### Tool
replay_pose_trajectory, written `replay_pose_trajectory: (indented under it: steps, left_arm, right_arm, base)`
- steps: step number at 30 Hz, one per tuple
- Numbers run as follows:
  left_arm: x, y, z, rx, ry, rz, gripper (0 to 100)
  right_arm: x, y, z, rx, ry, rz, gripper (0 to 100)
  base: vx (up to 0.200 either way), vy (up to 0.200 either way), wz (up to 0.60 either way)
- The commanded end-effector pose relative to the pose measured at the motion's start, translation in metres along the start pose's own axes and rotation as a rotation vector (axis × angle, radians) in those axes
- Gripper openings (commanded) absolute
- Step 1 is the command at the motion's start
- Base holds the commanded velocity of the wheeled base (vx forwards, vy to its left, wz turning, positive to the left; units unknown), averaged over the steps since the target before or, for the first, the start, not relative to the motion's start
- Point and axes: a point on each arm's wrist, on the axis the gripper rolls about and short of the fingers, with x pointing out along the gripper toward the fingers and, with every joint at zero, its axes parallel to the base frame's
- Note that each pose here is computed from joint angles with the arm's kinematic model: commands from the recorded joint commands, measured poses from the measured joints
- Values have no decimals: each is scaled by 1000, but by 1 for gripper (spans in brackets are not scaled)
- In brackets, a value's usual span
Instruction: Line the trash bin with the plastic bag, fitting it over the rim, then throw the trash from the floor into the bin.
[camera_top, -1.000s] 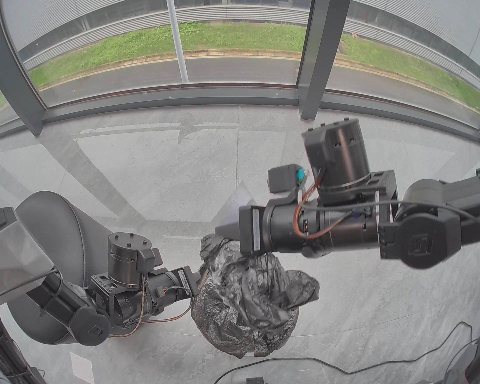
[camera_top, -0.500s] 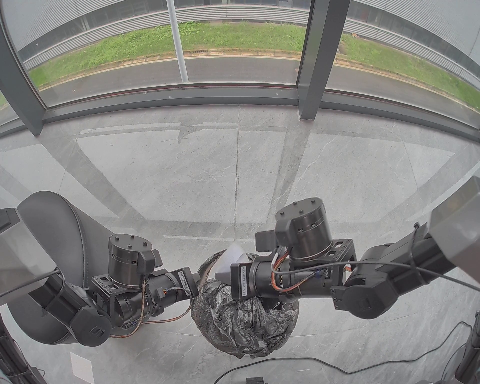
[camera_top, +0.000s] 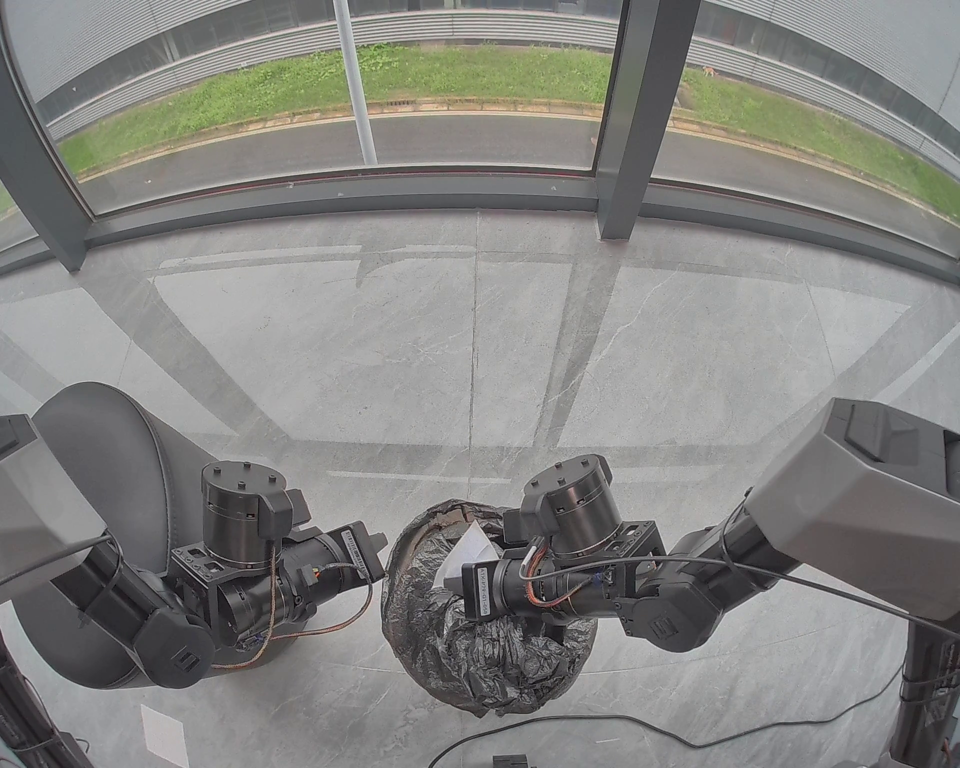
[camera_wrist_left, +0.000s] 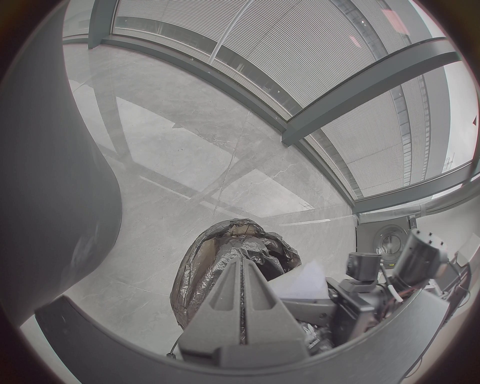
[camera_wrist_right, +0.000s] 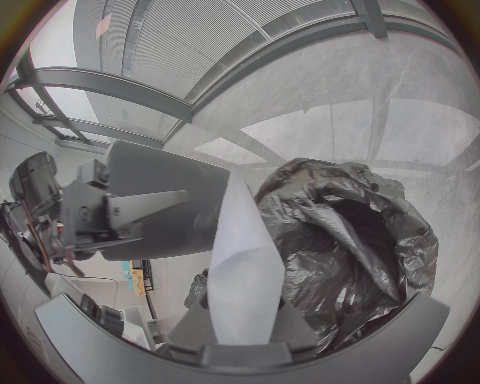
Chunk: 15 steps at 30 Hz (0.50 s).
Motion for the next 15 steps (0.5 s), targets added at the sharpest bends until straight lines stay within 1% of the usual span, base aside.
replay_pose_trajectory:
  steps: [1, 8, 9, 15]
  left_arm:
    - [0, 1, -1, -1, 3, 3, 0]
    - [0, 1, 0, -1, 2, 2, 0]
    - [0, 1, 0, -1, 2, 2, 0]
    - [0, 1, 0, -2, 3, 1, 0]
  right_arm:
    - [16, -24, -7, 17, 24, -53, 0]
    - [15, -25, -6, 16, 19, -62, 0]
    - [15, -25, -6, 16, 19, -62, 100]
    - [13, -24, -4, 15, 5, -76, 100]
  base:
    - [0, 0, 0]
    - [0, 0, 0]
    - [0, 0, 0]
    - [0, 0, 0]
